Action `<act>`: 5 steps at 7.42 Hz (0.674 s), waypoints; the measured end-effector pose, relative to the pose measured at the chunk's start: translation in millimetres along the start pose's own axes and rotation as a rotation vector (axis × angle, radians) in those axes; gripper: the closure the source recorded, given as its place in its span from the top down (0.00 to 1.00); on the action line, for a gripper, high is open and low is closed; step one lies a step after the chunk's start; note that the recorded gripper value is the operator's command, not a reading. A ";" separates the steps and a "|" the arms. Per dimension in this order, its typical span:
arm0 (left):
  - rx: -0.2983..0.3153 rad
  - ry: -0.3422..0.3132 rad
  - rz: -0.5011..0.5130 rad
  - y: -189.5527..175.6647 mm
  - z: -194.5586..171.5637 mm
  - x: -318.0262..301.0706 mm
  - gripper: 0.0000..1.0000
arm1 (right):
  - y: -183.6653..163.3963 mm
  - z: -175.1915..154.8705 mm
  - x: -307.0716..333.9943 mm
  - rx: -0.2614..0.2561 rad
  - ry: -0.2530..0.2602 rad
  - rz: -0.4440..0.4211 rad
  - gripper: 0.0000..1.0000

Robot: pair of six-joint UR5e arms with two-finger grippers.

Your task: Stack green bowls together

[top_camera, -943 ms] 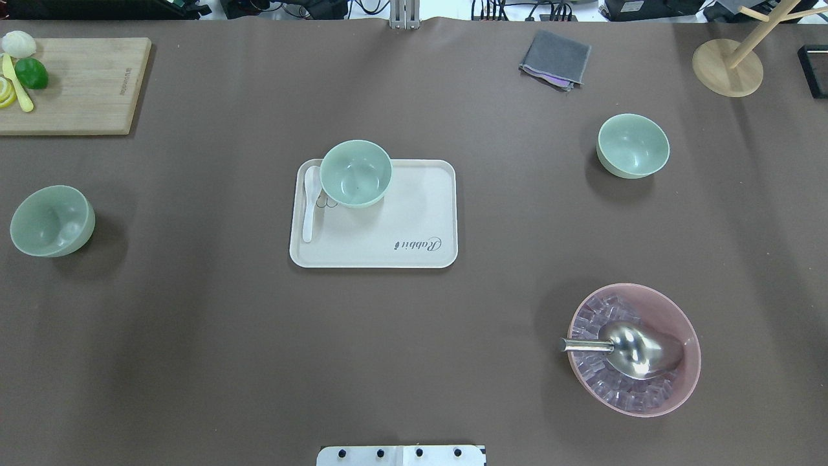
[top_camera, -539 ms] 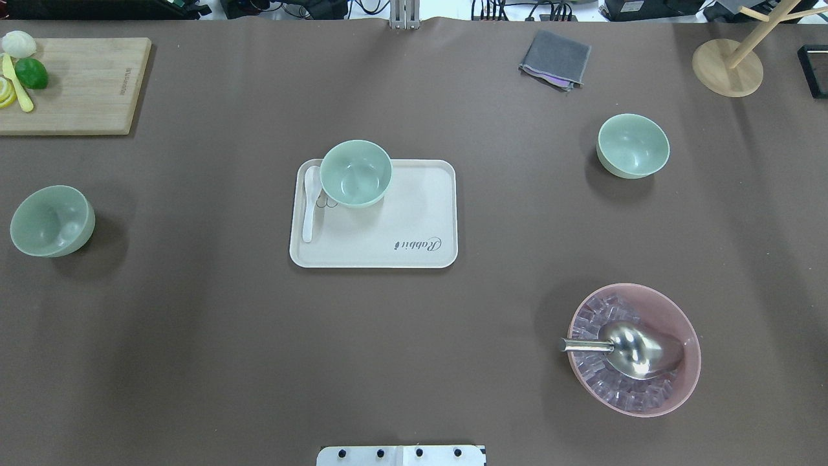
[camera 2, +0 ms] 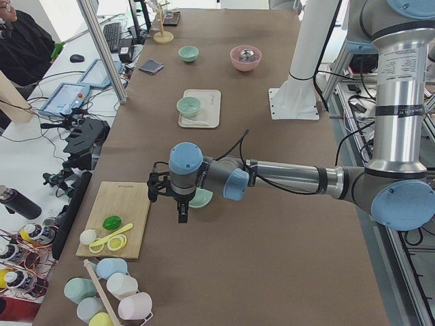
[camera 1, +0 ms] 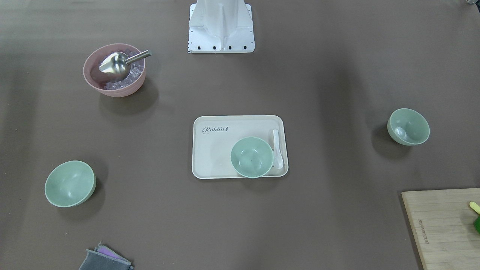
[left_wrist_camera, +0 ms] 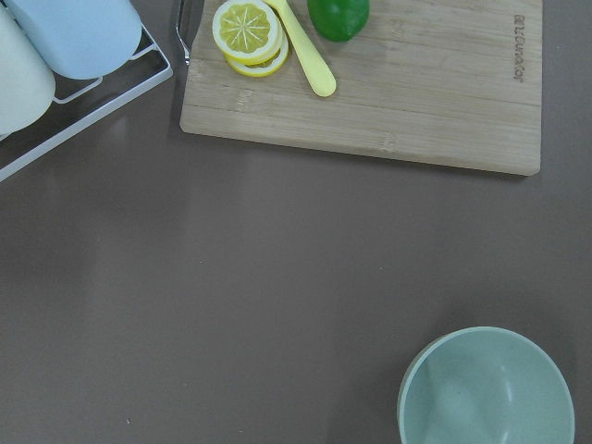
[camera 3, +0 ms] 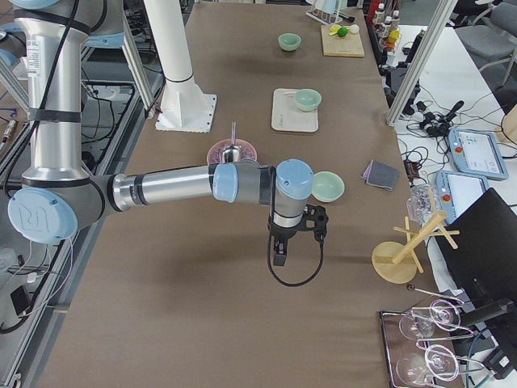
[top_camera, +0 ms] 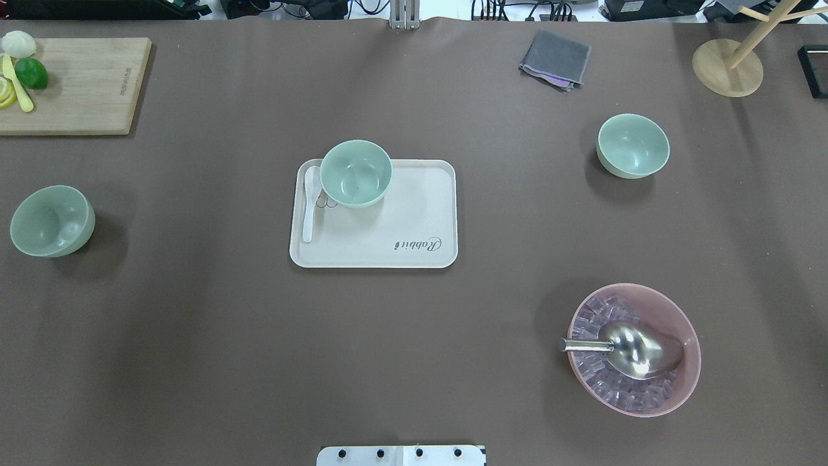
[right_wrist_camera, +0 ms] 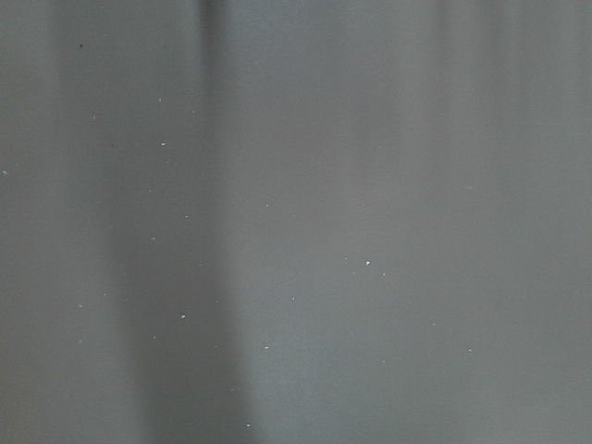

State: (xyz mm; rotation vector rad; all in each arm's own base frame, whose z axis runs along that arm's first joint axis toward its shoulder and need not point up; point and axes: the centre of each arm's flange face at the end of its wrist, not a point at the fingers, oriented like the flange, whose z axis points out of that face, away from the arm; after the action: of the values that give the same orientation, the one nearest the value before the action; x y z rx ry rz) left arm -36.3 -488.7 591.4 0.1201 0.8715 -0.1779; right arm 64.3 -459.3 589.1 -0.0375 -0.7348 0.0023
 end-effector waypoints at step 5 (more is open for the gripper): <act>0.018 0.007 -0.032 -19.1 -1.2 29.9 0.98 | -7.6 -5.6 -8.6 0.012 0.001 -0.019 1.00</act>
State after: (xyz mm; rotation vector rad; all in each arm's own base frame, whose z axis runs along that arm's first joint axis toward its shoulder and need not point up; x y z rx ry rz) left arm -22.2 -510.3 567.0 0.1238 0.8797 -0.2158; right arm 61.6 -467.3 579.5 -0.0189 -0.7336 -0.0115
